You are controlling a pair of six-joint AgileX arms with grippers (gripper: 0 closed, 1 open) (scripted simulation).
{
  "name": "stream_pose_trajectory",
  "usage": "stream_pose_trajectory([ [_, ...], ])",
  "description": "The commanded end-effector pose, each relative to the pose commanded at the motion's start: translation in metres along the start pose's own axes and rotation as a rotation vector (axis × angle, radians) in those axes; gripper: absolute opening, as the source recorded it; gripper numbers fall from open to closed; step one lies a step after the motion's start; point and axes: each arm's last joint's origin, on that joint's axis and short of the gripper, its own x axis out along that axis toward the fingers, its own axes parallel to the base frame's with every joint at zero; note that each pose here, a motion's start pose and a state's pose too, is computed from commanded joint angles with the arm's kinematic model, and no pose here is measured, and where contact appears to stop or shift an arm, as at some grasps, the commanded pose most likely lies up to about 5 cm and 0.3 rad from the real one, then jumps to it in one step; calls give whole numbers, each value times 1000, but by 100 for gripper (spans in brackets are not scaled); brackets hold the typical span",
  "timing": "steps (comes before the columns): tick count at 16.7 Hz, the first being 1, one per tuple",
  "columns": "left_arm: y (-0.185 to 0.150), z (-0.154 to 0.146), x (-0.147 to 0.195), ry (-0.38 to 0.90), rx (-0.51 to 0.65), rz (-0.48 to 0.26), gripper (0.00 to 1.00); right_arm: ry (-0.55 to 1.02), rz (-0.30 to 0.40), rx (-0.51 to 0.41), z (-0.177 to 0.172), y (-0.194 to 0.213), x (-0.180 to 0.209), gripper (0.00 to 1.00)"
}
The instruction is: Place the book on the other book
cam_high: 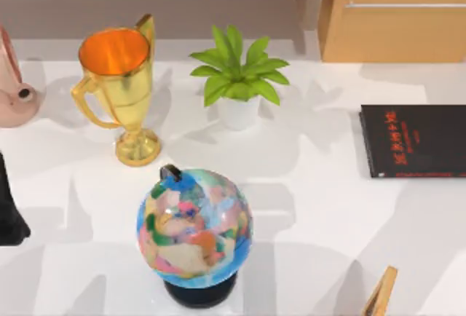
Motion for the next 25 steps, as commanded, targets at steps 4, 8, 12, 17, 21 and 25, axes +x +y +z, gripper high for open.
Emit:
stream_pose_trajectory([
  [4, 0, 0, 0, 0, 0, 0, 100, 0, 0, 0, 4, 0, -4, 0],
  [8, 0, 0, 0, 0, 0, 0, 100, -3, -4, 11, 5, 3, -4, 0],
  [12, 0, 0, 0, 0, 0, 0, 100, -89, -103, 126, 39, 21, -31, 0],
  [17, 0, 0, 0, 0, 0, 0, 100, -324, -182, 499, 98, 79, -96, 0],
  [21, 0, 0, 0, 0, 0, 0, 100, -384, -158, 942, 84, 133, -139, 0],
  [25, 0, 0, 0, 0, 0, 0, 100, -170, -160, 1347, 11, 192, -157, 0],
])
